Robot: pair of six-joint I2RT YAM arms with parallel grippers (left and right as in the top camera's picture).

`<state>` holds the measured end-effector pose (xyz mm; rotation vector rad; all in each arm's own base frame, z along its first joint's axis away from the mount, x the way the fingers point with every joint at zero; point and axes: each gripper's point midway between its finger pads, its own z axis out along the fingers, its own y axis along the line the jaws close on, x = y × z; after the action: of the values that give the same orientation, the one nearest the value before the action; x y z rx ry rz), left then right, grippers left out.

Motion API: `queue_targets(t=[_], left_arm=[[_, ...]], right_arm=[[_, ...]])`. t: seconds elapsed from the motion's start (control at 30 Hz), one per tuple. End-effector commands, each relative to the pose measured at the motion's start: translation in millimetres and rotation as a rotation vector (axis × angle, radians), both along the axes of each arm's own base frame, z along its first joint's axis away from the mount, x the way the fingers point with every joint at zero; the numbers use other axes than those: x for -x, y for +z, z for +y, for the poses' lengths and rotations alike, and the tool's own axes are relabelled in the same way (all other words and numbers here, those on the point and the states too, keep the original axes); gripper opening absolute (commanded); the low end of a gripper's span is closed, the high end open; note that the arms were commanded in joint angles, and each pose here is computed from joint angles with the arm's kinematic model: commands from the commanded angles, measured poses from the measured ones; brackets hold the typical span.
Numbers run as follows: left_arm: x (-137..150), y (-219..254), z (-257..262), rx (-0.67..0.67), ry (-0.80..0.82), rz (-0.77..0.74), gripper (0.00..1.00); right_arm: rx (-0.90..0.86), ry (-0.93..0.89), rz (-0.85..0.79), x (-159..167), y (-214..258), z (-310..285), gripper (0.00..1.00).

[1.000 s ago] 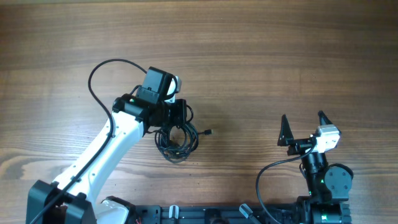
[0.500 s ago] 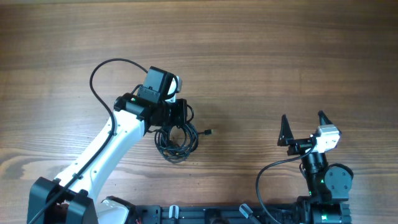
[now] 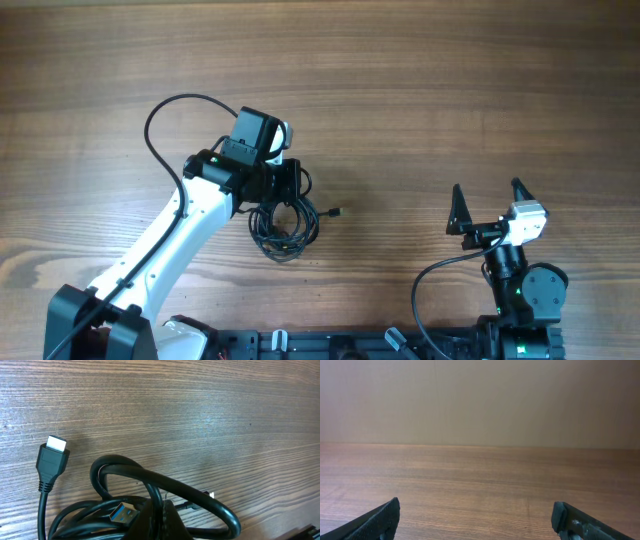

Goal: Untangle cables

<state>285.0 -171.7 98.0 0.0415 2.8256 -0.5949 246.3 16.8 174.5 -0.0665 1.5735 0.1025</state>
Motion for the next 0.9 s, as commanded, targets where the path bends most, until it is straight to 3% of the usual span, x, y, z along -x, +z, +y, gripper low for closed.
queue_targets(t=[0.0,0.23,0.37,0.57,0.63,0.7,0.8,0.87], left_arm=[[-5,2,-4,0.016,-0.016,-0.015,0.04],[-22,11,-10,0.041,-0.014,-0.096,0.04],[-28,7,3,-0.031,0.023,-0.120,0.04],[-20,3,6,-0.031,0.021,-0.077,0.04],[-15,6,-1,0.022,-0.058,-0.071,0.04],[-9,18,-16,0.156,-0.178,-0.079,0.04],[-11,23,-13,0.204,-0.202,-0.089,0.04],[-6,30,-17,0.300,-0.261,-0.093,0.04]], right_arm=[[-0.010,-0.009,-0.007,0,1,-1,1.00],[-0.010,-0.009,-0.007,0,1,-1,1.00],[-0.010,-0.009,-0.007,0,1,-1,1.00],[-0.007,-0.008,-0.007,0,2,-1,1.00],[-0.006,-0.009,-0.007,0,1,-1,1.00],[-0.008,0.001,-0.008,0,2,1,1.00],[-0.010,0.046,-0.015,1,4,8,1.00],[-0.117,0.153,0.001,5,5,26,1.00]])
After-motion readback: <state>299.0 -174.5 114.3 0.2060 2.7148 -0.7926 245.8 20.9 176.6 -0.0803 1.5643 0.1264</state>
